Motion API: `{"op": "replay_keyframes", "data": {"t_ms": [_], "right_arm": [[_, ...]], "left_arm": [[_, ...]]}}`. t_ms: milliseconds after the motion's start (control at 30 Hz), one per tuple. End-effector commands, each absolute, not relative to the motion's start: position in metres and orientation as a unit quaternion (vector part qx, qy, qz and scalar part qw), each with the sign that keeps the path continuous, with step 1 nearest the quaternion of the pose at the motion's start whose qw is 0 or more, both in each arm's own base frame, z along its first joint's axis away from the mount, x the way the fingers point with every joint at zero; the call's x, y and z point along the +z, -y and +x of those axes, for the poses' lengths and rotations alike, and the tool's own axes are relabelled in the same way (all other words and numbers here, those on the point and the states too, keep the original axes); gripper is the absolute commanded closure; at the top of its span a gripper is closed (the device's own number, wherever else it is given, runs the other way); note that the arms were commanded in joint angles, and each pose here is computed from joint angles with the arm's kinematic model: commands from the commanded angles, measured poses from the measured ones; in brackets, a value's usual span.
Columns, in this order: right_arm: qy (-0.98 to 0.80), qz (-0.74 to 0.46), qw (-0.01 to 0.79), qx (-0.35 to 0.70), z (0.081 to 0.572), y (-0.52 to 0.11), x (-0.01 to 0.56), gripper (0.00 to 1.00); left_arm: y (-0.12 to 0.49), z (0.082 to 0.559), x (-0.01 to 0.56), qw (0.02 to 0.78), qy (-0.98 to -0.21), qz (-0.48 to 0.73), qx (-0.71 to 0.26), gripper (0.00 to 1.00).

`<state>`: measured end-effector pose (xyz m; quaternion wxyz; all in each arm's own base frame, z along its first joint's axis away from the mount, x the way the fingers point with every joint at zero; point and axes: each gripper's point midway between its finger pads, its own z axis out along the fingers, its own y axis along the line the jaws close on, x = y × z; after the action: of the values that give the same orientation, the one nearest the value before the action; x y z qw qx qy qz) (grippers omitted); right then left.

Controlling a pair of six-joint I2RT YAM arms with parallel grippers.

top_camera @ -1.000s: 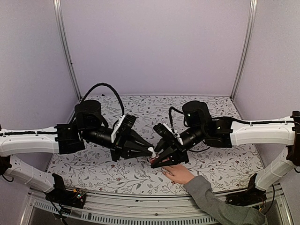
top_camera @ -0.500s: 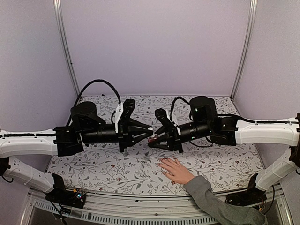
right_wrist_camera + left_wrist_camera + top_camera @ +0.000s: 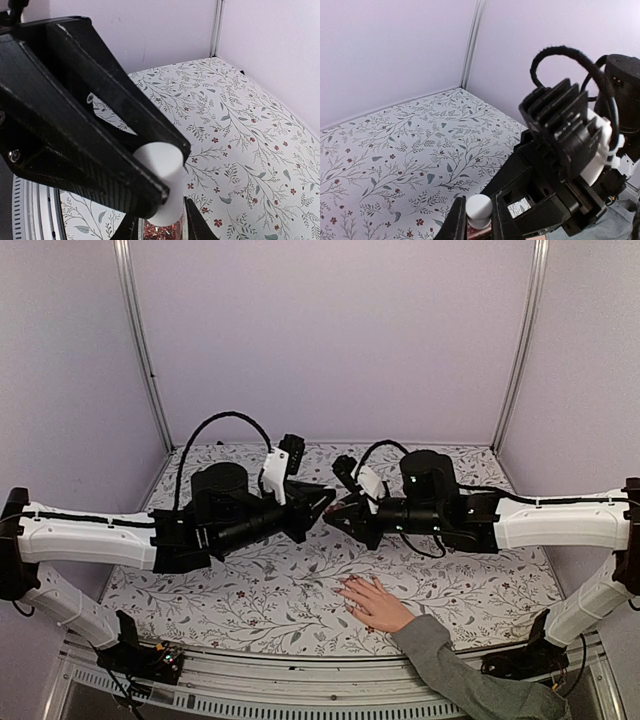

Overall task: Paint the nails
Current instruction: Unscrew the nail polish bottle.

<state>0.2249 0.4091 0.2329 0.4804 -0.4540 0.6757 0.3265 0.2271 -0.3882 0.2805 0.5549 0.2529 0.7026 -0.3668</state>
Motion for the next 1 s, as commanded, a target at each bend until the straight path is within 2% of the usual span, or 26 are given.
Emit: {"op": "replay_keyframes", "data": {"t_ms": [0,267,367,467,600,767,900,967], "right_arm": [[-0.668,-0.416,0.533,0.312,0.243,-0.414,0.259,1.0],[-0.672,-0.412,0.536,0.302,0.251,-0.42,0.255,1.0],[-0.67,-0.416,0.533,0.307,0.248,-0.42,0.254,1.0],[-0.669,-0.422,0.528,0.309,0.244,-0.418,0.251,1.0],[-0.658,-0.443,0.515,0.325,0.233,-0.419,0.246,1.0],[-0.62,-0.495,0.483,0.37,0.203,-0.423,0.244,1.0],[-0.568,-0.547,0.446,0.424,0.168,-0.423,0.249,1.0],[-0.534,-0.578,0.409,0.461,0.144,-0.423,0.251,1.0]], "left_arm": [[0.381,0.248,0.279,0.58,-0.732,0.173,-0.311,1.0],[0.377,0.251,0.276,0.592,-0.739,0.153,-0.281,0.98],[0.37,0.249,0.282,0.592,-0.741,0.155,-0.277,0.83],[0.358,0.249,0.289,0.594,-0.741,0.162,-0.269,0.59],[0.348,0.238,0.304,0.595,-0.719,0.219,-0.285,0.37],[0.327,0.219,0.318,0.599,-0.68,0.273,-0.323,0.21],[0.33,0.193,0.321,0.58,-0.644,0.351,-0.354,0.17],[0.338,0.164,0.32,0.56,-0.6,0.423,-0.384,0.17]]}}
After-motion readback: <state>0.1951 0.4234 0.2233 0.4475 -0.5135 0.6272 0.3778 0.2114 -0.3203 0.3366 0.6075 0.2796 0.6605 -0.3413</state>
